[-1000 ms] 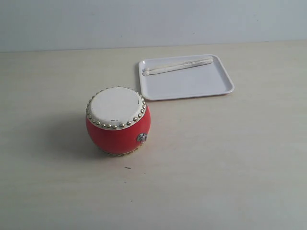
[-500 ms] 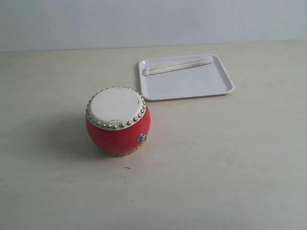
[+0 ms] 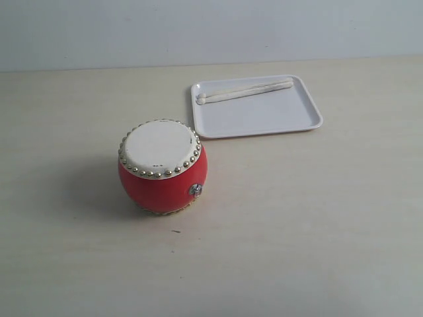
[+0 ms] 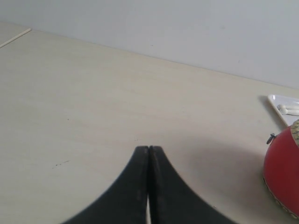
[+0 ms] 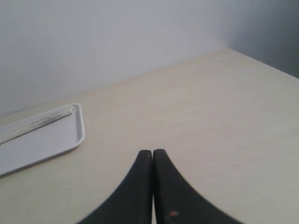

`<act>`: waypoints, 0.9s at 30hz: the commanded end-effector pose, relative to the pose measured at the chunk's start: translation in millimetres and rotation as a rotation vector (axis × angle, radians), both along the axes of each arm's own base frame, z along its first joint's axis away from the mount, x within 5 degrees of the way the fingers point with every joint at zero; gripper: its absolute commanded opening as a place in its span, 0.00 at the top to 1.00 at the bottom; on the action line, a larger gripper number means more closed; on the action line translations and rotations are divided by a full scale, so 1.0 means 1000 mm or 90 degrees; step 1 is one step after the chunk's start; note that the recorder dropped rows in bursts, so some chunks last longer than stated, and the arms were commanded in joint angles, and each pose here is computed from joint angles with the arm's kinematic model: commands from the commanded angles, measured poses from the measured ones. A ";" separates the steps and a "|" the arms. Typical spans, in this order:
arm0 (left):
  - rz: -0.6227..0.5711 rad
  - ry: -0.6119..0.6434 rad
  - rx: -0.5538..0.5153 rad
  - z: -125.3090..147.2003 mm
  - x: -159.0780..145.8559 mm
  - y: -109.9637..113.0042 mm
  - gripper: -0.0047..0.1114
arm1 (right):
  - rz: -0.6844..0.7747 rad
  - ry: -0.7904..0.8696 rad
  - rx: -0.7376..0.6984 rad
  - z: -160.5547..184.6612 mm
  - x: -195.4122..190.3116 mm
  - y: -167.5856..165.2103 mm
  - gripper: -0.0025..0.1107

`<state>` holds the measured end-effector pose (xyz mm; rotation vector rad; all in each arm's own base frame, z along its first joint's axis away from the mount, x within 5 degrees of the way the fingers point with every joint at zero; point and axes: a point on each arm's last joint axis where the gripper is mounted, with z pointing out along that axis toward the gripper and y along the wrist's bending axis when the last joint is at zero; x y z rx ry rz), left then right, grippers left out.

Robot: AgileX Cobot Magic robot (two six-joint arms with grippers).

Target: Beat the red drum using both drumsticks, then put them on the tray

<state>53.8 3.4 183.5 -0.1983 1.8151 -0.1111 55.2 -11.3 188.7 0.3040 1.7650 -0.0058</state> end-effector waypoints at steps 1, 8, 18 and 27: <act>0.002 -0.005 -0.002 0.000 0.000 0.000 0.96 | 0.003 -0.003 -0.051 0.000 0.000 -0.001 0.98; 0.002 -0.005 -0.002 0.000 0.000 0.000 0.96 | 0.007 -0.025 -0.052 0.002 0.001 0.000 0.98; 0.002 -0.005 -0.002 0.000 0.000 0.000 0.96 | 0.005 -0.022 -0.047 0.002 0.001 0.000 0.98; 0.002 -0.005 -0.002 0.000 0.000 0.000 0.96 | 0.005 -0.022 -0.047 0.002 0.001 0.000 0.98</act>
